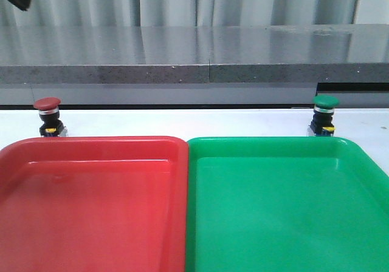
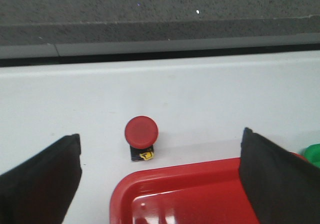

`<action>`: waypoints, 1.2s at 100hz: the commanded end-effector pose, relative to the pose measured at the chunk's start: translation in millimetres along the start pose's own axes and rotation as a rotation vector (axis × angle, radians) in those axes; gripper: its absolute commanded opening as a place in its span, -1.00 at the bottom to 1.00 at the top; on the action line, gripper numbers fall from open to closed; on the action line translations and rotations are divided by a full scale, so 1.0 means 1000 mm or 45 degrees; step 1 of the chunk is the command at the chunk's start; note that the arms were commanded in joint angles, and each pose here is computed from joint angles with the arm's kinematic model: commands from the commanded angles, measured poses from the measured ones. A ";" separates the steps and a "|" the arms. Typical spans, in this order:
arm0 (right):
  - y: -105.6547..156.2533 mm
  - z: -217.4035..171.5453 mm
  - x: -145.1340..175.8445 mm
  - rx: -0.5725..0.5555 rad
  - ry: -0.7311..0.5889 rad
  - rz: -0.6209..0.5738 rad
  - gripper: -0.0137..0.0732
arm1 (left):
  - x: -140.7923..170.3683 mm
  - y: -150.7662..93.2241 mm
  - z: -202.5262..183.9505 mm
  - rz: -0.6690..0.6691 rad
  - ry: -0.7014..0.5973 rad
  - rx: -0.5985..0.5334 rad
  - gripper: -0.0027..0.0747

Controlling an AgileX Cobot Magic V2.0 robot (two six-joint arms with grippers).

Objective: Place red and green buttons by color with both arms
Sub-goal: 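Lower the left gripper over the red push button and close on it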

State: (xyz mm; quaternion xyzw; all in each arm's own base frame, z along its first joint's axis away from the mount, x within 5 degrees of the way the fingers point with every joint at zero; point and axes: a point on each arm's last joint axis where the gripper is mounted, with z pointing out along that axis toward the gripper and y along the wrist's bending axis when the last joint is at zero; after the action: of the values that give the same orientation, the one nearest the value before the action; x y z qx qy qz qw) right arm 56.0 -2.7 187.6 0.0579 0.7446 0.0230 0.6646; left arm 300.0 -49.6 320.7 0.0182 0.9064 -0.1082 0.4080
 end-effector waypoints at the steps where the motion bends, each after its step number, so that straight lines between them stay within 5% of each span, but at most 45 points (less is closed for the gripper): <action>1: 0.002 -0.002 -0.013 -0.019 -0.123 -0.005 -0.83 | -0.024 -0.007 0.005 -0.056 -0.057 0.049 0.71; 44: 0.002 -0.002 -0.013 -0.019 -0.123 -0.005 -0.83 | -0.025 0.004 0.109 -0.041 0.232 0.004 0.66; 92: 0.002 -0.002 -0.013 -0.019 -0.123 -0.005 -0.83 | -0.010 0.013 0.148 -0.055 0.332 -0.051 0.65; 120: 0.002 -0.002 -0.013 -0.019 -0.123 -0.005 -0.83 | -0.009 0.014 0.149 -0.055 0.336 -0.051 -0.01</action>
State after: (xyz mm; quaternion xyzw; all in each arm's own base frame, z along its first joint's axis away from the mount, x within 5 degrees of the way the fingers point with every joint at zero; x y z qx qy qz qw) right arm 56.0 -2.7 187.6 0.0579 0.7446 0.0230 0.6646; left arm 414.5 -65.2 198.2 0.0070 0.9694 -0.0866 0.2295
